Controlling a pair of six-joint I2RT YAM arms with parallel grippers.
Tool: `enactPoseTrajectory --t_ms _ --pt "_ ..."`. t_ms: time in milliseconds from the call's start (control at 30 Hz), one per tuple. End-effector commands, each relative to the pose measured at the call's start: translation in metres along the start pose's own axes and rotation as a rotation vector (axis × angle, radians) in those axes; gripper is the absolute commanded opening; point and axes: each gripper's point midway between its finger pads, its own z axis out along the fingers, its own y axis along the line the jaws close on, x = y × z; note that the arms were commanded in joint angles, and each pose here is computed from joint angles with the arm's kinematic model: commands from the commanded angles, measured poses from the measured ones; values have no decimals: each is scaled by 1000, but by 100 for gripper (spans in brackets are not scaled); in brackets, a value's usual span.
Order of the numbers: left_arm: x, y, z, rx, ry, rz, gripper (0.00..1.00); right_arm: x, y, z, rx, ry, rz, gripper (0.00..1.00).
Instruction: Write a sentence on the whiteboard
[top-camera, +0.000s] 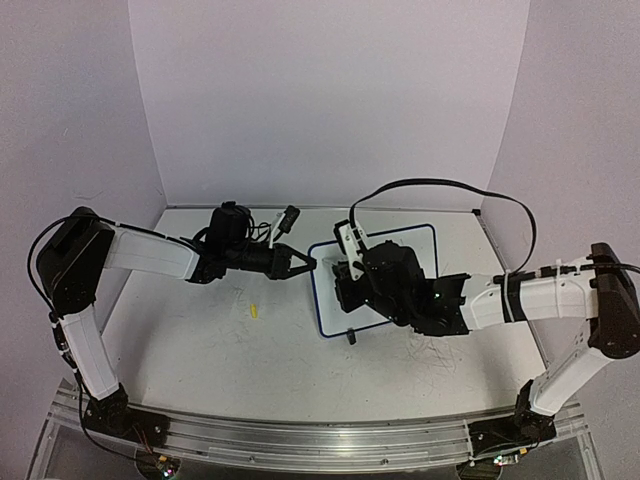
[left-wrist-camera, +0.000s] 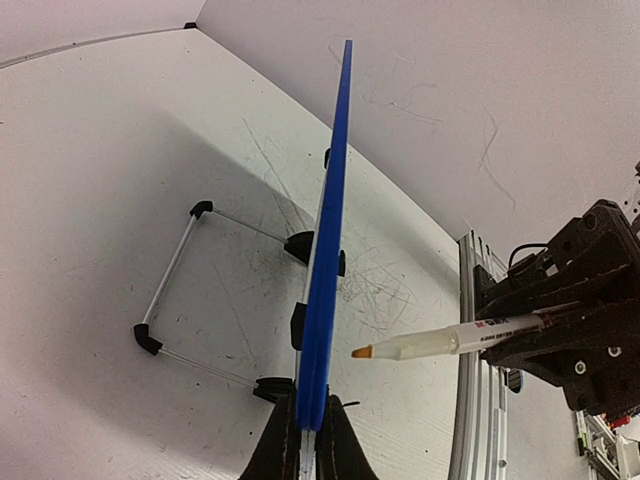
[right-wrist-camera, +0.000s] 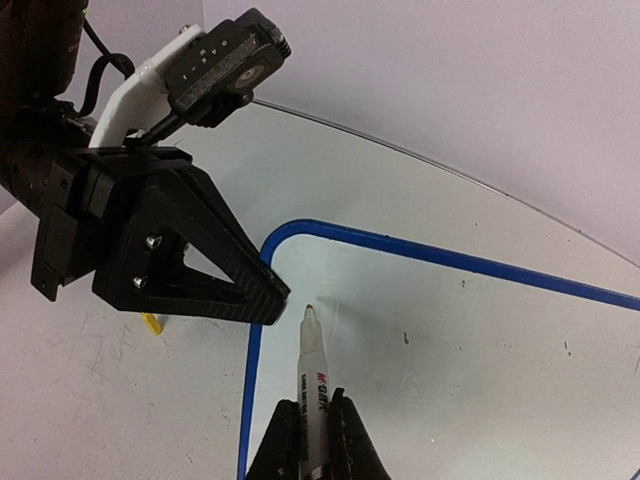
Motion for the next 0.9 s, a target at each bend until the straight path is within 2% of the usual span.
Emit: enactPoseTrajectory --t_ms 0,867 --pt "17 -1 6 14 52 -18 0 -27 1 3 17 -71 21 0" --pt "14 -4 5 23 48 -13 0 -18 0 11 44 -56 25 0"
